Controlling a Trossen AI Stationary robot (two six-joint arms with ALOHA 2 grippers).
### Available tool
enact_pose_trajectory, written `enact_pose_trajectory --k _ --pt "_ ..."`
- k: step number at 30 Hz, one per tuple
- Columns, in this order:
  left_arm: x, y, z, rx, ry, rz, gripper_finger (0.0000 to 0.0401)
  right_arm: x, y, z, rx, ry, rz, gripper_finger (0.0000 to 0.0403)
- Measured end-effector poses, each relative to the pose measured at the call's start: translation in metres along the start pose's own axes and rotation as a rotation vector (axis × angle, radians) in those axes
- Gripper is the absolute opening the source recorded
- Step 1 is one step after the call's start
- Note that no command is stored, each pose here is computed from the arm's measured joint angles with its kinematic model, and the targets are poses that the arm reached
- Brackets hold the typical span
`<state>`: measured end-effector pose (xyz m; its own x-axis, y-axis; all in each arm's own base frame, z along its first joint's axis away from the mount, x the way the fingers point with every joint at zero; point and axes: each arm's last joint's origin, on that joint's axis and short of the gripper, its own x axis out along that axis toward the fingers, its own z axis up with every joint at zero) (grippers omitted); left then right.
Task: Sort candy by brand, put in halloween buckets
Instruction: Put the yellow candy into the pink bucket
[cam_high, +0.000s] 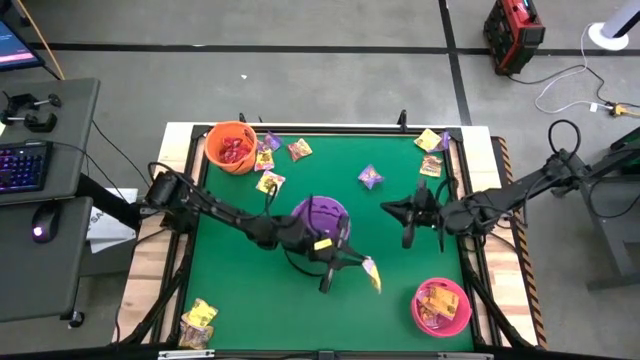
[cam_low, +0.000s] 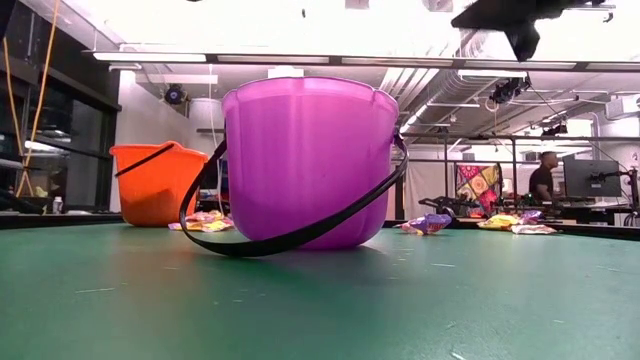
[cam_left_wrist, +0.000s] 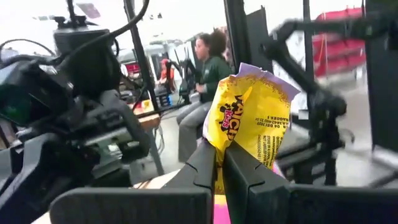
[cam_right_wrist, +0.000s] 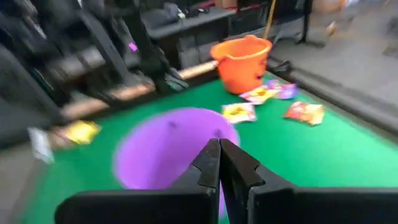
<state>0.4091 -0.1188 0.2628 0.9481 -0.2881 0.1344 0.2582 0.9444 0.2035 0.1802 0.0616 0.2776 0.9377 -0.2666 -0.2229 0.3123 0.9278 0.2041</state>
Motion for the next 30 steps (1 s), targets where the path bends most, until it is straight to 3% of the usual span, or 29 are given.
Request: enact_pose_trajectory --k 3,6,11,14,19,22,25,30 --pt "0.007 0.003 0.020 -0.148 -0.057 0.005 0.0000 -0.006 0.006 0.019 0.178 -0.038 0.035 0.0000" --pt "0.017 0.003 0.044 -0.261 -0.077 -0.014 0.0000 -0.015 0.011 0.043 0.272 -0.093 0.064 0.0000" --pt "0.036 -0.002 0.082 -0.163 0.067 -0.093 0.0000 -0.031 0.014 0.086 0.286 -0.207 0.028 0.0000" --pt "0.046 0.003 0.092 -0.116 0.132 -0.103 0.0000 -0.038 0.015 0.103 0.238 -0.233 0.023 0.0000" --pt "0.062 0.019 0.080 -0.138 0.121 -0.064 0.0000 -0.044 0.014 0.113 0.186 -0.205 0.043 0.0000" --pt "0.070 0.029 0.067 -0.225 0.100 -0.033 0.0000 -0.045 0.014 0.107 0.165 -0.111 0.096 0.0000" --pt "0.078 0.032 0.047 -0.304 0.100 -0.028 0.0000 -0.044 0.013 0.097 0.191 0.003 0.133 0.0000" --pt "0.090 0.024 0.011 -0.315 0.125 -0.097 0.0000 -0.045 0.009 0.079 0.337 0.231 0.158 0.0000"
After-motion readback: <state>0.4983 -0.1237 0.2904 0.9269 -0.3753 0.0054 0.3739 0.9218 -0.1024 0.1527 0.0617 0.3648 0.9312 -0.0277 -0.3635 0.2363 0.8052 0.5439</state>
